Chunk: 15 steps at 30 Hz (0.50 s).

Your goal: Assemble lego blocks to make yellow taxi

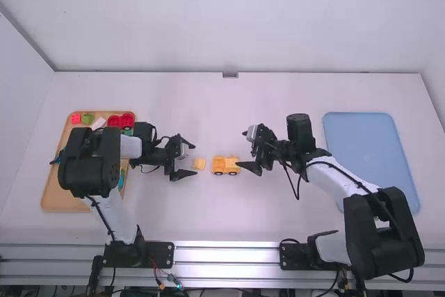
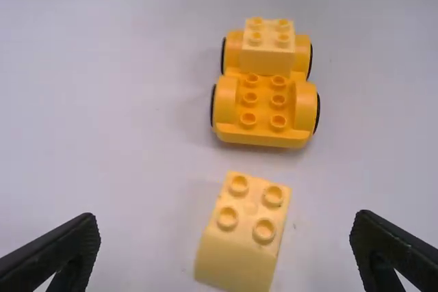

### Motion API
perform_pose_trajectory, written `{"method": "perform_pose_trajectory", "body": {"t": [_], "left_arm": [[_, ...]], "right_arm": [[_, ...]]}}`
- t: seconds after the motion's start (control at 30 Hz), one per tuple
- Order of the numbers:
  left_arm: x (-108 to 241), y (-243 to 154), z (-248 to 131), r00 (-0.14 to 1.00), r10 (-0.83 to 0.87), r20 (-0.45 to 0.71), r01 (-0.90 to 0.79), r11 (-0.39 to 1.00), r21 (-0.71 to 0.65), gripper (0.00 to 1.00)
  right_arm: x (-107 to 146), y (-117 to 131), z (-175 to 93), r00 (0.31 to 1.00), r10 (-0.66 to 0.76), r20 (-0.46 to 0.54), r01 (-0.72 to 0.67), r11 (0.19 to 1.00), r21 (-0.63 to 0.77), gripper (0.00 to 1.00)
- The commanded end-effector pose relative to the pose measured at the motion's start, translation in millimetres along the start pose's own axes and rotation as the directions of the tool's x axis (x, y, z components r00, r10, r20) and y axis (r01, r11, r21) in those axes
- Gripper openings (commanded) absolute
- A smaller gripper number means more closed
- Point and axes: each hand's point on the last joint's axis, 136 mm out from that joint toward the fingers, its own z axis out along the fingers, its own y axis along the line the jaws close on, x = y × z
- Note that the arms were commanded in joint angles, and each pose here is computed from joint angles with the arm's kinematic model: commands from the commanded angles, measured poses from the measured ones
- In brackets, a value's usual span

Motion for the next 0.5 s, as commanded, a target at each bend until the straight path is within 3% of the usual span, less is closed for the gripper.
{"method": "perform_pose_trajectory", "body": {"t": [0.0,0.17,0.23,0.47], "left_arm": [[4,-4,12,0.999,-0.016,-0.033,0.017,0.999,0.042,0.96],[15,-10,23,0.993,0.019,-0.112,-0.011,0.997,0.071,0.81],[16,-10,22,0.993,0.014,-0.117,-0.006,0.998,0.07,0.69],[18,-11,16,0.997,0.012,-0.071,-0.009,0.999,0.039,0.58]], "right_arm": [[0,2,-5,1.0,0.024,0.006,-0.024,1.0,0.0,0.99],[13,1,2,0.999,0.039,0.007,-0.039,0.999,-0.016,0.99],[15,5,6,0.998,0.044,0.033,-0.042,0.998,-0.05,0.99],[14,4,9,0.998,0.034,0.057,-0.03,0.997,-0.067,0.99]]}}
